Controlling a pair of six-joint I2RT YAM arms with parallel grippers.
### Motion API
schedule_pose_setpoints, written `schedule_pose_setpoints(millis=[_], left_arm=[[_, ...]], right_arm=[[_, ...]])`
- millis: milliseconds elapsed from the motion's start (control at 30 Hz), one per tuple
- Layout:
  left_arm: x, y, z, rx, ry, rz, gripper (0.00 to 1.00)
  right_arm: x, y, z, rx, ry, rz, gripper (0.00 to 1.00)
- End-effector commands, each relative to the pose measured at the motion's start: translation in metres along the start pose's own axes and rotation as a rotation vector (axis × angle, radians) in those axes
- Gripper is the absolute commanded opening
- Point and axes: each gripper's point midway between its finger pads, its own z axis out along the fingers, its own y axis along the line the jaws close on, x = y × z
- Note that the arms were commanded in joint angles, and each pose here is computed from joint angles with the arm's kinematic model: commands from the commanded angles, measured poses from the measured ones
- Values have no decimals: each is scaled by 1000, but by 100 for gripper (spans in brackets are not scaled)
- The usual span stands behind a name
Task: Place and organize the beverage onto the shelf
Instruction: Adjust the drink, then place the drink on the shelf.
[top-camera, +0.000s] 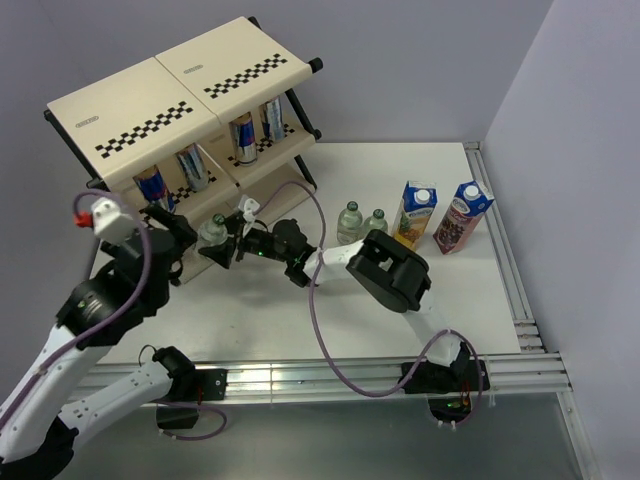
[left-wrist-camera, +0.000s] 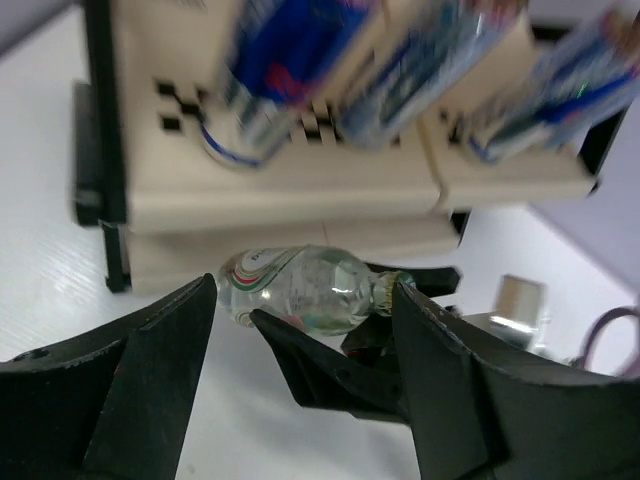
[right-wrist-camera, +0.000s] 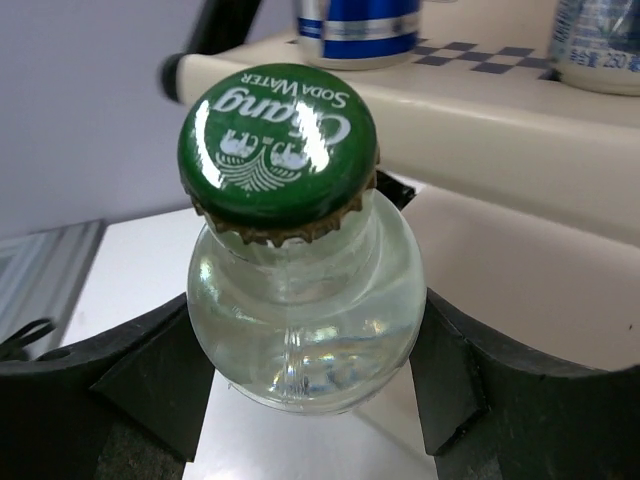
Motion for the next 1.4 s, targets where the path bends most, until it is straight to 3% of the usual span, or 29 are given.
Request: schedule_pose_setpoints(millis=[0, 167, 833, 1367], left_arm=[[-40, 25, -16, -68, -109, 16, 77], [-61, 38, -28, -72, -166, 7, 79], [-59, 32, -30, 2, -162, 28, 78], [-64, 30, -35, 34, -164, 32, 77]], right_arm=[[-106, 0, 21, -28, -359, -130, 0], [-90, -6, 29, -30, -338, -110, 0], [-24, -36, 74, -7, -151, -91, 0], [-16, -64, 86, 140, -40, -74, 0]])
